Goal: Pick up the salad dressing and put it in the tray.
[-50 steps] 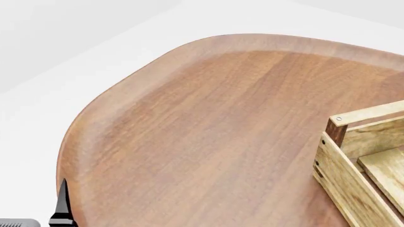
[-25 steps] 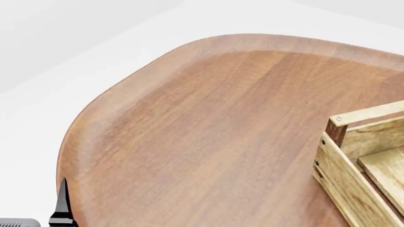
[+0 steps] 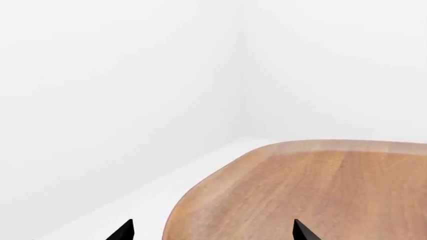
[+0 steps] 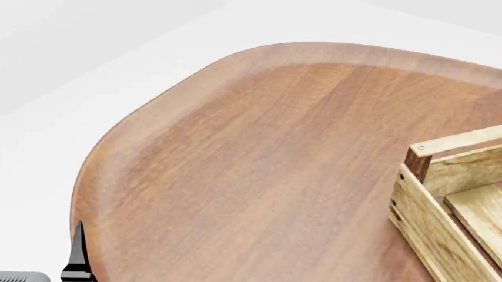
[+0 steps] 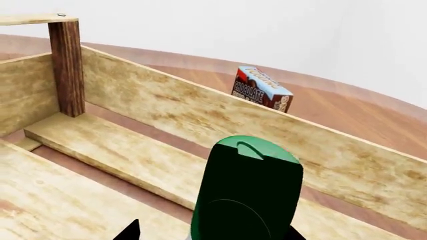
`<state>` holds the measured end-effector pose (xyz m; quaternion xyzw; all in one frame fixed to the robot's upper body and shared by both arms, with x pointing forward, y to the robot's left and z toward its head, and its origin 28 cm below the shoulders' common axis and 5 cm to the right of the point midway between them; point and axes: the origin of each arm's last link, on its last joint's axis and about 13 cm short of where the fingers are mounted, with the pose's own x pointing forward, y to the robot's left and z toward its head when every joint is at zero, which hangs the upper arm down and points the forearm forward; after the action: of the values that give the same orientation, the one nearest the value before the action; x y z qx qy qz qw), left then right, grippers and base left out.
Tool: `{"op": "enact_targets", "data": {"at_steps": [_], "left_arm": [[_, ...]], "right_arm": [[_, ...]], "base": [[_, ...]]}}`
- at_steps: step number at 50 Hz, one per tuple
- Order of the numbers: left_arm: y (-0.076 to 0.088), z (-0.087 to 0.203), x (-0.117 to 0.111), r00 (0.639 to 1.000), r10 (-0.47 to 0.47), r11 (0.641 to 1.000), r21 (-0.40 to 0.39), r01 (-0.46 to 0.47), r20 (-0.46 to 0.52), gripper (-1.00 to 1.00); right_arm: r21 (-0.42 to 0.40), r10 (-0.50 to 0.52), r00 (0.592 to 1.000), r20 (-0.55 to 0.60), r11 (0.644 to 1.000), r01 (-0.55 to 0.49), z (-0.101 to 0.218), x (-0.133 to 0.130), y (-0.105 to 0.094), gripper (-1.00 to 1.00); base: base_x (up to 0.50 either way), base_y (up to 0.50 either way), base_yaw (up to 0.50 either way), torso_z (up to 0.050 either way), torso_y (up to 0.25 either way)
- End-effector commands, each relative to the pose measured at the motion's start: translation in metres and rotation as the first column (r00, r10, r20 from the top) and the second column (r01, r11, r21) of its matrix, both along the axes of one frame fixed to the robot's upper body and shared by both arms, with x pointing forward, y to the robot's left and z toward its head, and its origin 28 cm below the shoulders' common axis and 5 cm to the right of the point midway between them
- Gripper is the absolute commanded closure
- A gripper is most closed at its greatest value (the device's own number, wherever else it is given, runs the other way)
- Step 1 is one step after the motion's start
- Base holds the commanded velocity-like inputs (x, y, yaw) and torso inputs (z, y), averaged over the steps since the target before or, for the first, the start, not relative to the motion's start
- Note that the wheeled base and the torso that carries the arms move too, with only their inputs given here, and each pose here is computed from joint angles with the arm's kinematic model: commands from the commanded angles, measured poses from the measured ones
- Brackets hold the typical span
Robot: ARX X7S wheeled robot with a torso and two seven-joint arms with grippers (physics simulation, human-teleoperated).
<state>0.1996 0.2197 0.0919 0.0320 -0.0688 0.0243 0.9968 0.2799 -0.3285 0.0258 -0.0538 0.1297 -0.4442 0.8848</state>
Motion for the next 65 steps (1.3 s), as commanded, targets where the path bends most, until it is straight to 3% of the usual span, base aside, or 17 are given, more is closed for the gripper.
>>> {"op": "enact_targets", "data": {"at_steps": [1,9,22,34,46,52,59,65], "left_arm": [[0.000,0.001,0.000,1.000,0.001,1.000,-0.005,-0.001,0.015,-1.00],[0.000,0.002,0.000,1.000,0.001,1.000,-0.003,-0.001,0.018,-1.00],[0.000,0.003,-0.001,1.000,0.002,1.000,-0.006,-0.002,0.023,-1.00],[0.005,0.011,-0.002,0.995,0.042,0.998,-0.044,-0.038,0.093,-1.00],[0.010,0.022,-0.011,0.955,0.098,0.993,-0.089,-0.076,0.280,-1.00],[0.011,0.025,-0.015,0.929,0.128,0.990,-0.108,-0.095,0.349,-1.00],[0.016,0.032,-0.020,0.884,0.176,0.979,-0.169,-0.112,0.433,-1.00],[0.017,0.034,-0.024,0.863,0.185,0.976,-0.189,-0.107,0.470,-1.00]], "right_arm": [[-0.013,0.045,0.997,0.061,0.999,-0.045,0.006,0.006,0.001,-1.00],[-0.094,0.059,0.990,0.129,0.994,-0.047,0.023,0.010,0.000,-1.00],[-0.206,0.209,0.944,0.255,0.966,-0.159,0.077,0.002,0.025,-1.00],[-0.404,0.462,0.809,0.364,0.861,-0.310,0.129,-0.025,0.078,-1.00],[-0.600,0.603,0.637,0.480,0.755,-0.264,0.160,-0.082,0.127,-1.00],[-0.616,0.616,0.572,0.542,0.754,-0.228,0.158,-0.103,0.142,-1.00],[-0.672,0.656,0.484,0.580,0.721,-0.172,0.158,-0.125,0.161,-1.00],[-0.694,0.666,0.450,0.594,0.708,-0.131,0.153,-0.133,0.169,-1.00]], "base": [[0.00,0.00,0.00,0.000,0.000],[0.00,0.00,0.00,0.000,0.000],[0.00,0.00,0.00,0.000,0.000],[0.00,0.00,0.00,0.000,0.000],[0.00,0.00,0.00,0.000,0.000],[0.00,0.00,0.00,0.000,0.000],[0.00,0.00,0.00,0.000,0.000],[0.00,0.00,0.00,0.000,0.000]]}}
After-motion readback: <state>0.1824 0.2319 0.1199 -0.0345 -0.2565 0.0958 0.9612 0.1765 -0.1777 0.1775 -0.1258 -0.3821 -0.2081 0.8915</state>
